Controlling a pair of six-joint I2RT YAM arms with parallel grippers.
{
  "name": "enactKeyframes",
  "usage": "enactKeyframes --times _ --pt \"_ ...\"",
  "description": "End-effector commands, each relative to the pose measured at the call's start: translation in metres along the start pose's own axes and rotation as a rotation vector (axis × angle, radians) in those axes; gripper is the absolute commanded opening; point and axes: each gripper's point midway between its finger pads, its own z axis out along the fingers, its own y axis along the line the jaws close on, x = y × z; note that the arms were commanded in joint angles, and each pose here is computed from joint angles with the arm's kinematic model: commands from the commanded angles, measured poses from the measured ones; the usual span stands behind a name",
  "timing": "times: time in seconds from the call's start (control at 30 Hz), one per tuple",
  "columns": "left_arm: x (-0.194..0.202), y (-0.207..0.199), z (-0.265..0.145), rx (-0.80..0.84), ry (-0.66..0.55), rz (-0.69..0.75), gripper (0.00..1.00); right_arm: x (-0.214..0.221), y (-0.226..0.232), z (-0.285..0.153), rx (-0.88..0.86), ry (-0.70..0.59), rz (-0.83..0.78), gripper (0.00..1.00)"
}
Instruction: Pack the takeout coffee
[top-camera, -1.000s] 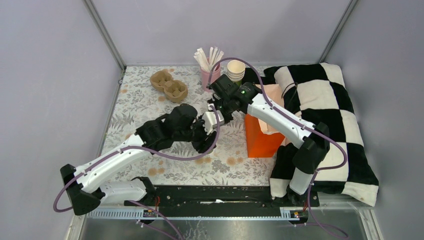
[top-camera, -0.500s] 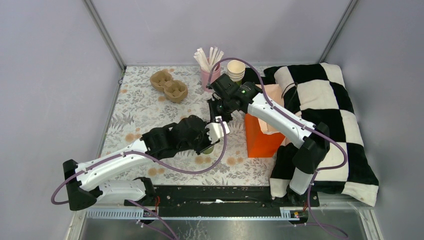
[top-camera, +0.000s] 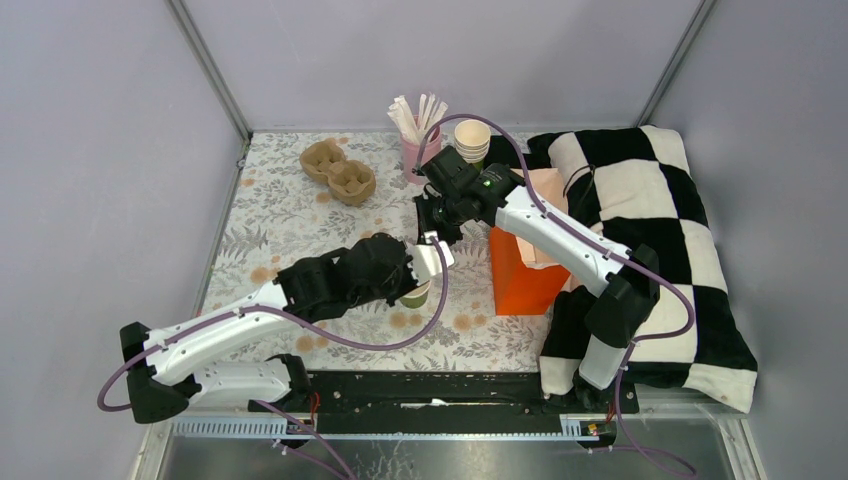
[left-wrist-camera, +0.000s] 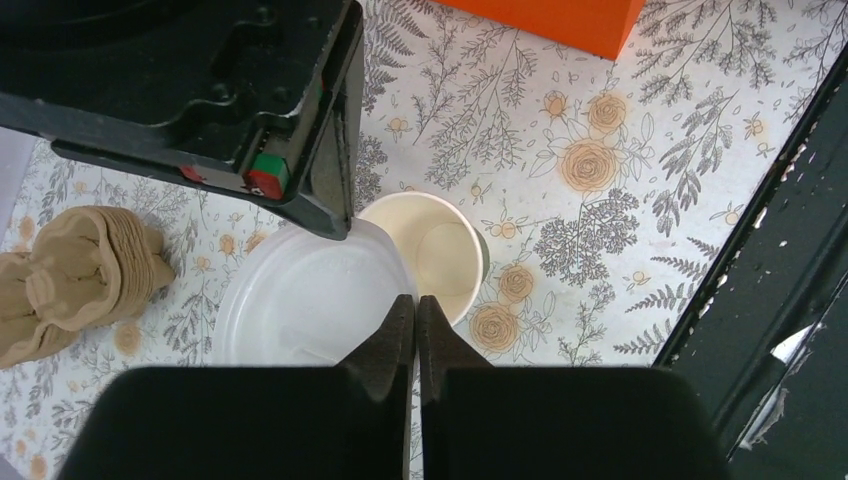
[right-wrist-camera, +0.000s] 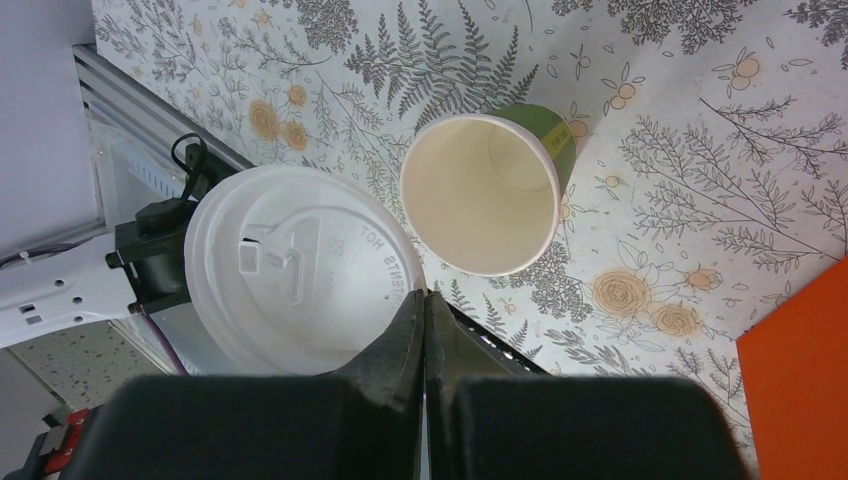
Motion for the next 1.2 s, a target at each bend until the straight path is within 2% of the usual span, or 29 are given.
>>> enactKeyframes --times 0.0,0.1,0.13,0.27,0.33,0.5,0.6,0.7,0.77,0.93,1.17 --pt "-0.015 0.007 -0.009 -0.031 -0.059 -0.023 0.0 -0.004 0.013 -0.017 -0.053 -0.026 0.006 0.03" --pt "-0.021 0.009 -0.016 -0.049 -0.092 -0.1 0.0 -0.014 0.001 -0.028 -0.004 -0.081 0.023 0.36" --pt "-0.026 0.01 -0.02 -0.057 -0.125 -0.146 0.0 -0.022 0.0 -0.037 -0.027 -0.121 0.041 0.52" --pt "-0.043 0.017 -0.034 -0.066 -0.246 -0.384 0.0 -0.045 -0.012 -0.073 -0.126 -0.256 0.101 0.79" --pt "-0.055 0.029 -0.042 -0.049 -0.317 -0.544 0.0 -0.052 -0.011 -0.088 -0.156 -0.324 0.076 0.87" --pt "-0.071 0.076 -0.054 0.118 -0.466 -0.951 0.0 -0.049 0.011 -0.102 -0.317 -0.418 0.006 0.91" --pt "-0.072 0.107 -0.066 0.284 -0.551 -1.206 0.0 -0.048 0.022 -0.11 -0.377 -0.456 -0.041 0.95" --pt "-0.076 0.126 -0.078 0.449 -0.687 -1.4 0.0 -0.043 0.035 -0.104 -0.379 -0.431 -0.103 1.0" --pt "-0.074 0.132 -0.077 0.516 -0.728 -1.506 0.0 -0.041 0.043 -0.092 -0.349 -0.405 -0.135 1.0" --pt "-0.072 0.133 -0.081 0.682 -0.822 -1.681 0.0 -0.052 0.05 -0.075 -0.313 -0.416 -0.118 1.0" --pt "-0.059 0.133 -0.074 0.695 -0.824 -1.799 0.0 -0.066 0.06 -0.069 -0.336 -0.467 -0.109 1.0"
